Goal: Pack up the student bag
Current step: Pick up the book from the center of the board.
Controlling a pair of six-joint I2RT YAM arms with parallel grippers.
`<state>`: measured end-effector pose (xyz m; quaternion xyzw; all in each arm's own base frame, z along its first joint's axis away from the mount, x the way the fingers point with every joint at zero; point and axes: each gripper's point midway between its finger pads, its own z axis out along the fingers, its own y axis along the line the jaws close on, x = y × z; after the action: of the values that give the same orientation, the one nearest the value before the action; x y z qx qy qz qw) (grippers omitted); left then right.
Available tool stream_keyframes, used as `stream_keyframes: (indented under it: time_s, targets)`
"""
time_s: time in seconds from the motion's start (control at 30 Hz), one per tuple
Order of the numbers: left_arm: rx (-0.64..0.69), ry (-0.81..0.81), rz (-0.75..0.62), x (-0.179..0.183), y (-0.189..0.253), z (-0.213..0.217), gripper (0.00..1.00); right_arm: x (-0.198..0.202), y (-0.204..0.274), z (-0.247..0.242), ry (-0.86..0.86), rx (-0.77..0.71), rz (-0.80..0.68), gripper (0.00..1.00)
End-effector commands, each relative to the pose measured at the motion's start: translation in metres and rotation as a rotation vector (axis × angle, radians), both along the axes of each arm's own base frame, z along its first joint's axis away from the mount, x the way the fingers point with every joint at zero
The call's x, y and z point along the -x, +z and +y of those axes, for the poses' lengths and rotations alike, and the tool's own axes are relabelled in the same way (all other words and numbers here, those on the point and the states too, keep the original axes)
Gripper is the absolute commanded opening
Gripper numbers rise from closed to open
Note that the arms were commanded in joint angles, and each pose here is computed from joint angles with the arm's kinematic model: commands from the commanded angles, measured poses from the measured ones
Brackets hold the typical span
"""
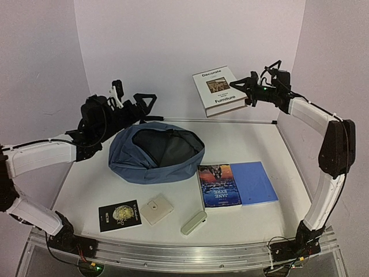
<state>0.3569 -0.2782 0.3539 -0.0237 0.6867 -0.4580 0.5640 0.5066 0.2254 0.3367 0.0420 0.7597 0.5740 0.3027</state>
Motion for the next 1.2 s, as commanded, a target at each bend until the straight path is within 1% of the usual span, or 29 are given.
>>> stream_keyframes:
  time_s: [0.0, 0.23, 0.4, 0.6, 0.93, 1.1, 1.17]
  targets:
    - [0.326, -0.184, 0.04, 0.003, 0.026, -0.027, 1.0, 0.01, 0.073, 0.001, -0.084, -0.131, -0.16, 0.29]
    - [0.433, -0.301, 0.039, -0.003, 0.031, -0.051, 1.0, 0.024, 0.083, 0.017, -0.098, -0.201, -0.179, 0.29]
    - [0.499, -0.39, 0.077, -0.01, 0.022, -0.069, 1.0, 0.032, 0.089, 0.036, -0.074, -0.236, -0.197, 0.3]
    - [0.555, -0.483, 0.088, -0.016, 0.017, -0.089, 1.0, 0.038, 0.089, 0.052, -0.042, -0.259, -0.207, 0.31]
    - [0.559, -0.585, 0.019, -0.007, 0.025, -0.105, 0.99, 0.044, 0.075, 0.066, -0.015, -0.265, -0.199, 0.3]
    - [0.538, -0.62, 0.018, -0.006, 0.025, -0.116, 0.96, 0.049, 0.066, 0.076, 0.01, -0.262, -0.189, 0.31]
    - [0.541, -0.629, 0.019, -0.007, 0.024, -0.118, 0.93, 0.051, 0.064, 0.081, 0.023, -0.263, -0.185, 0.31]
